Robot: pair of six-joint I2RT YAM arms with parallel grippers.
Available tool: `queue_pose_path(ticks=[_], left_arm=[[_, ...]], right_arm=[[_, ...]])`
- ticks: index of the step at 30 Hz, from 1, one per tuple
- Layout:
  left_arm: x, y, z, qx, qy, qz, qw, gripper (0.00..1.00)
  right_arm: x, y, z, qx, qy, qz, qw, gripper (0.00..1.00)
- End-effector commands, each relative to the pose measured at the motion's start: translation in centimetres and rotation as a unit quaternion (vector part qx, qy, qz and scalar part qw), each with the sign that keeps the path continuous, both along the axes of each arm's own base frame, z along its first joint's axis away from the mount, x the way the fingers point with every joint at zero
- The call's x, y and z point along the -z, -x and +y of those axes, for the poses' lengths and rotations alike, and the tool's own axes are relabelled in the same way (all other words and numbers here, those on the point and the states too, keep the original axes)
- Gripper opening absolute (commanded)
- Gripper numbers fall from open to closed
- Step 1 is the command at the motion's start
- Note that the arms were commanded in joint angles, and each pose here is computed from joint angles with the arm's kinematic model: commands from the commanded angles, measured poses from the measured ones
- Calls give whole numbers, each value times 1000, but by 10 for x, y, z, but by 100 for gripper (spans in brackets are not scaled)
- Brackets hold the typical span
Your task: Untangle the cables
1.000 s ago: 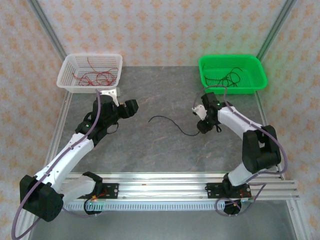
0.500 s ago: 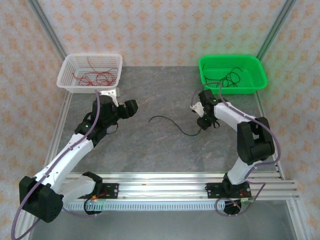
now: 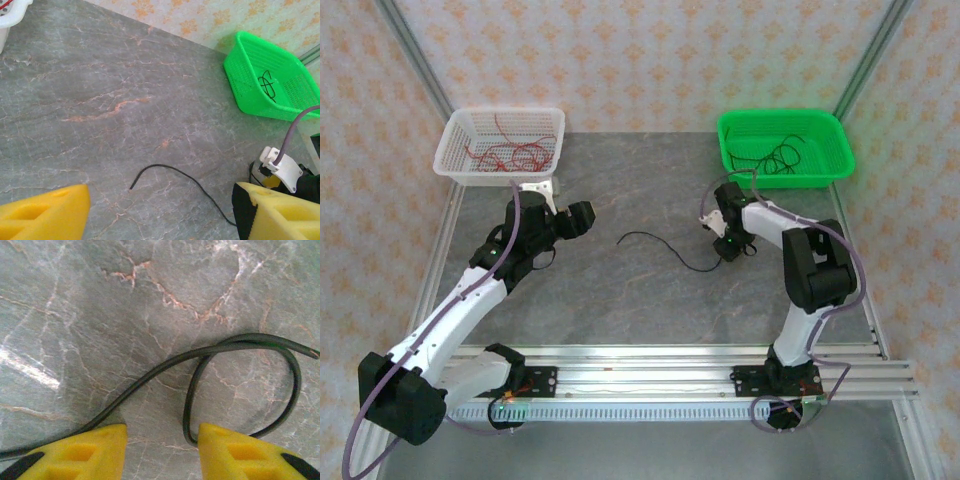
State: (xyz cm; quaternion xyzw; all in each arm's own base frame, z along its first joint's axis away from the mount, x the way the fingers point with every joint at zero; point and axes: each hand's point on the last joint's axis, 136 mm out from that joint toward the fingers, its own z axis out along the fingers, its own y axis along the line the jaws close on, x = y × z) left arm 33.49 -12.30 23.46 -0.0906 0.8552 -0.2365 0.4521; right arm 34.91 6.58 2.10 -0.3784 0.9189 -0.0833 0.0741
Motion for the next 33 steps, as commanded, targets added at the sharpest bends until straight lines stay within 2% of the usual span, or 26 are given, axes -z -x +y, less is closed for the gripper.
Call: queue_pose_path(ticks=[1, 2, 10, 11, 17, 23, 29, 33], left_arm=[[-12, -1, 3, -10, -4, -5, 1000, 76], [-12, -1, 3, -11, -5, -4, 1000, 75], [-5, 1, 5, -20, 0, 5, 1000, 75], [-4, 1, 5, -21, 0, 6, 1000, 75], [9, 3, 8, -29, -2, 20, 999, 73], [13, 5, 7, -28, 2, 23, 999, 72], [8, 8, 4, -17, 3, 18, 1000, 71], [-6, 17, -16, 35, -1, 0, 999, 70]], right_arm=[[9, -10, -10, 7, 8, 4, 1000, 38], [12, -11, -10, 7, 5, 8, 1000, 37], [31, -3, -2, -3, -18, 49, 999, 2], [29, -3, -1, -4, -21, 46, 999, 0], [-21, 4, 23, -29, -76, 19, 996, 0], [-61, 38, 48, -55, -110, 37, 992, 0], [-101, 74, 98, -99, -219, 86, 967, 0], [-149, 86, 138, -152, -304, 74, 938, 0]])
